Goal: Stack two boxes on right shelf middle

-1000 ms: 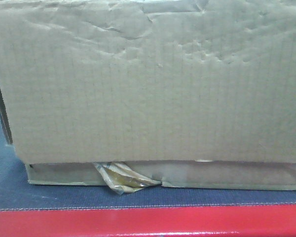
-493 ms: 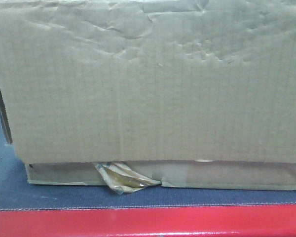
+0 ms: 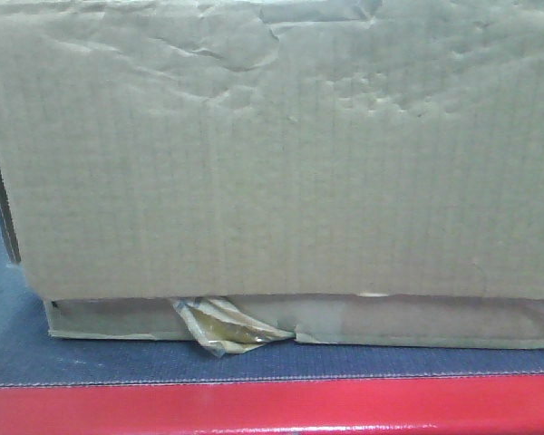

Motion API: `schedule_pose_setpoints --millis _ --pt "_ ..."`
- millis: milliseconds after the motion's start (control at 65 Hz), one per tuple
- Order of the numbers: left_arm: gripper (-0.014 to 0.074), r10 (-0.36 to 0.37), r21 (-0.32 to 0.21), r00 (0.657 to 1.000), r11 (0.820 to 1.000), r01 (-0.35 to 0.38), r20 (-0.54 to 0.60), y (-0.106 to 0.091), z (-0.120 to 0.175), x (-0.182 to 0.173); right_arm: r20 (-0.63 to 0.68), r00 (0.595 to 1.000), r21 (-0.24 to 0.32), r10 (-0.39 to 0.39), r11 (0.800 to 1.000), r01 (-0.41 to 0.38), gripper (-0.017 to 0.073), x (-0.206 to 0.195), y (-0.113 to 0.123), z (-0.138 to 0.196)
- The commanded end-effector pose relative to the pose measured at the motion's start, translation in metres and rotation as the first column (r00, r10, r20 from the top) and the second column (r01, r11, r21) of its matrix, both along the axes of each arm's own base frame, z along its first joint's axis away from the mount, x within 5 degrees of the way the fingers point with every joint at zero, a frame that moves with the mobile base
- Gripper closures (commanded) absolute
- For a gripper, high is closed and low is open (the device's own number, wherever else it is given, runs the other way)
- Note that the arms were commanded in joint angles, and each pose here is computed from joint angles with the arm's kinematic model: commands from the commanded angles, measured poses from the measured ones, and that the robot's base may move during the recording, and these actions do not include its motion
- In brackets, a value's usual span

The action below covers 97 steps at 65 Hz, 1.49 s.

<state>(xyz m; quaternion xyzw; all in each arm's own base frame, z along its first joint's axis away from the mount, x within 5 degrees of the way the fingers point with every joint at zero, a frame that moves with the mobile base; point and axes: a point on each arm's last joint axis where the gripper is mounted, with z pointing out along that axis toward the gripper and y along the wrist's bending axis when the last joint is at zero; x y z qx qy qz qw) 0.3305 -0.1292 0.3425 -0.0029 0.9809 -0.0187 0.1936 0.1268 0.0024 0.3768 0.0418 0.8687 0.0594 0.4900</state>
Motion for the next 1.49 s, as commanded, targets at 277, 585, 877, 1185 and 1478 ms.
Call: schedule_pose_setpoints --millis 277,585,877,1185,1478 --pt "0.0264 0.002 -0.016 1.0 1.0 -0.001 0.016 0.001 0.007 -0.003 -0.309 0.951 0.023 -0.021 0.999 0.03 0.0695 0.093 0.001 0.031" --pt "0.0264 0.002 -0.016 1.0 1.0 -0.001 0.016 0.001 0.007 -0.003 -0.432 0.901 -0.084 -0.03 0.996 -0.007 0.0695 0.139 0.047 0.03" --pt "0.0264 0.002 -0.016 1.0 1.0 -0.001 0.016 0.001 0.007 -0.003 -0.426 0.905 -0.079 0.004 0.996 -0.041 0.0456 0.171 0.065 0.032" --pt "0.0264 0.002 -0.014 1.0 1.0 -0.001 0.017 0.001 0.007 -0.003 -0.516 0.857 -0.091 -0.01 0.995 -0.043 0.0189 0.189 0.071 0.0" --pt "0.0264 -0.03 0.012 0.998 0.999 0.029 0.056 0.002 0.008 0.001 -0.562 0.827 -0.085 -0.04 0.996 -0.01 0.0189 0.201 0.074 -0.018"
